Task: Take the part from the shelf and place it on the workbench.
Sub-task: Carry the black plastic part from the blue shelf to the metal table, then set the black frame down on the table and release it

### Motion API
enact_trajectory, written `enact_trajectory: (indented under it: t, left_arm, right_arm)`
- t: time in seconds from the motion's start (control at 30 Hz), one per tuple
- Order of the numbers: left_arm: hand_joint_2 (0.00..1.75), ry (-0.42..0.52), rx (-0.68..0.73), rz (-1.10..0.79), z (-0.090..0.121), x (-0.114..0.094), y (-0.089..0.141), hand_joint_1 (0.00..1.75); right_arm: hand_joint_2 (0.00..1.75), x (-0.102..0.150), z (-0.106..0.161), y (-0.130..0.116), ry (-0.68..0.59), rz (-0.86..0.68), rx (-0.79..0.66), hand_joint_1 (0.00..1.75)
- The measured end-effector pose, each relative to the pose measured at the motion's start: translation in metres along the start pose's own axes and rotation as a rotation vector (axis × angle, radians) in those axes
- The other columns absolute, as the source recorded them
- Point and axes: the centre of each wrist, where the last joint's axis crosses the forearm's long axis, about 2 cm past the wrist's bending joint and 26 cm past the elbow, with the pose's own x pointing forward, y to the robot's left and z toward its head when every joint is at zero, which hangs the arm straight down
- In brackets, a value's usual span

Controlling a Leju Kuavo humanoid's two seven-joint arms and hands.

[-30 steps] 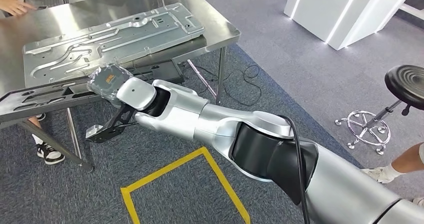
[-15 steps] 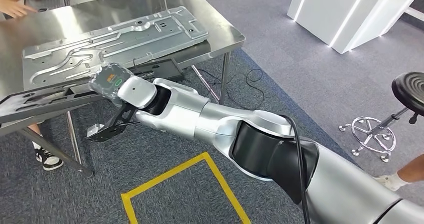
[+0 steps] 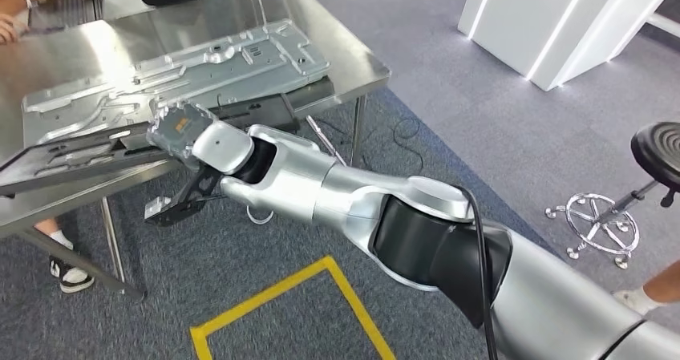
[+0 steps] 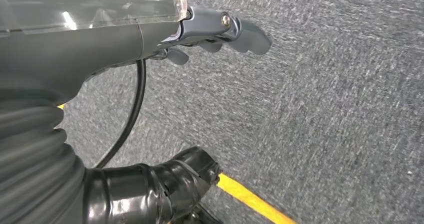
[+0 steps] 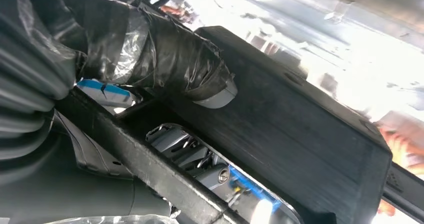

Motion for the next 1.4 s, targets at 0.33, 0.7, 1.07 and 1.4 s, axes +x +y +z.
enact_trajectory:
  t: [0.33,0.7,1.07,1.4]
  left_arm:
    - [1.75,0.012,0.009,-0.012,-0.001,0.003,0.005,0.00]
    - [1.75,-0.014,-0.039,-0.008,0.000,0.003,0.000,0.00]
    - [1.75,-0.030,-0.046,-0.005,0.000,0.002,-0.008,0.00]
    - [1.75,-0.023,-0.049,-0.011,0.001,-0.003,-0.015,0.00]
  right_arm:
    - [1.75,0.022,-0.007,0.007,-0.023,-0.022,0.006,1.75]
    - [1.75,0.029,-0.013,-0.008,-0.001,0.014,0.004,1.75]
    - [1.75,0.055,-0.023,-0.040,-0.019,0.040,-0.018,1.75]
    - [1.75,0.039,-0.018,-0.034,-0.006,0.041,0.017,1.75]
